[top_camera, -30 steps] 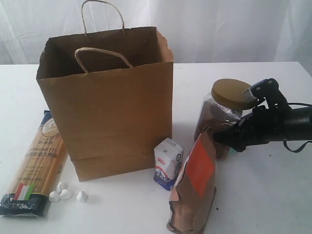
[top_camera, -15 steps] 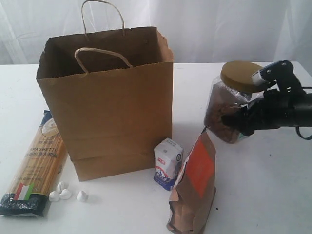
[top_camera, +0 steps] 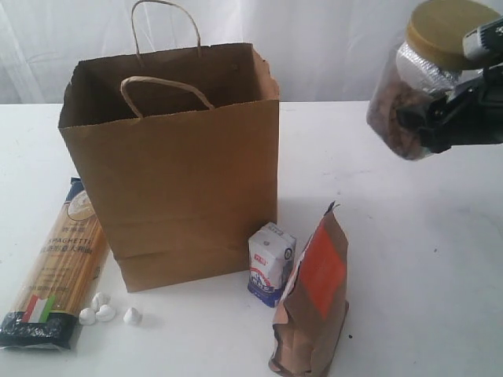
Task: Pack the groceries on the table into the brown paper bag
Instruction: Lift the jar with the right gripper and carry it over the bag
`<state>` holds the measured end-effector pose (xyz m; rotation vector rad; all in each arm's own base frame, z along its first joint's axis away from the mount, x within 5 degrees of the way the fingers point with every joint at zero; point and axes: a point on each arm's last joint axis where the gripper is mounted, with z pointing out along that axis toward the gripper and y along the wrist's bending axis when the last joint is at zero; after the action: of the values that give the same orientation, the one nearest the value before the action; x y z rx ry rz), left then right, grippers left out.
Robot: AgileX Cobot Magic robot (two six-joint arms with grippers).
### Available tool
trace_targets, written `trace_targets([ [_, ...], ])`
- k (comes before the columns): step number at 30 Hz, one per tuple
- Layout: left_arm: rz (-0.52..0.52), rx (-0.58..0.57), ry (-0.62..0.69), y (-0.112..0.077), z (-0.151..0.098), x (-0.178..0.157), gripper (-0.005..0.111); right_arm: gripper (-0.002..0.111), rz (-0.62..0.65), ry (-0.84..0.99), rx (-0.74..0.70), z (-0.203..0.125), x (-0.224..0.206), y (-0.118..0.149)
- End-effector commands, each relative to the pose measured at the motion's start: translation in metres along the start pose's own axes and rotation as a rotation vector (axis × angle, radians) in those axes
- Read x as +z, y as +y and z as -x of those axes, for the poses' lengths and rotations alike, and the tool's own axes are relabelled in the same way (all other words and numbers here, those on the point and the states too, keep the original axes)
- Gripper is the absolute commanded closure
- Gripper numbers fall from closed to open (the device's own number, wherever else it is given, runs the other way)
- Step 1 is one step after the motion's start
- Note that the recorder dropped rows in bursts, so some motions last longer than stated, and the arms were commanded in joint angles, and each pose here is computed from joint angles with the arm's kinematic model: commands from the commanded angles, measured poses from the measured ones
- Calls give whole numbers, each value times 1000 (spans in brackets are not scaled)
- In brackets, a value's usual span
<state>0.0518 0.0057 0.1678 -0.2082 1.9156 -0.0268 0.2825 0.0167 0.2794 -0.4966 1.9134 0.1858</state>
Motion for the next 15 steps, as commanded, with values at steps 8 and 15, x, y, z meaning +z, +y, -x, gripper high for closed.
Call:
trace_targets([
  [8, 1, -4, 0, 0, -1, 0, 107, 108, 103, -340, 17, 86, -63, 18],
  [15, 1, -4, -1, 0, -1, 0, 107, 108, 292, -507, 16, 152, -81, 35],
])
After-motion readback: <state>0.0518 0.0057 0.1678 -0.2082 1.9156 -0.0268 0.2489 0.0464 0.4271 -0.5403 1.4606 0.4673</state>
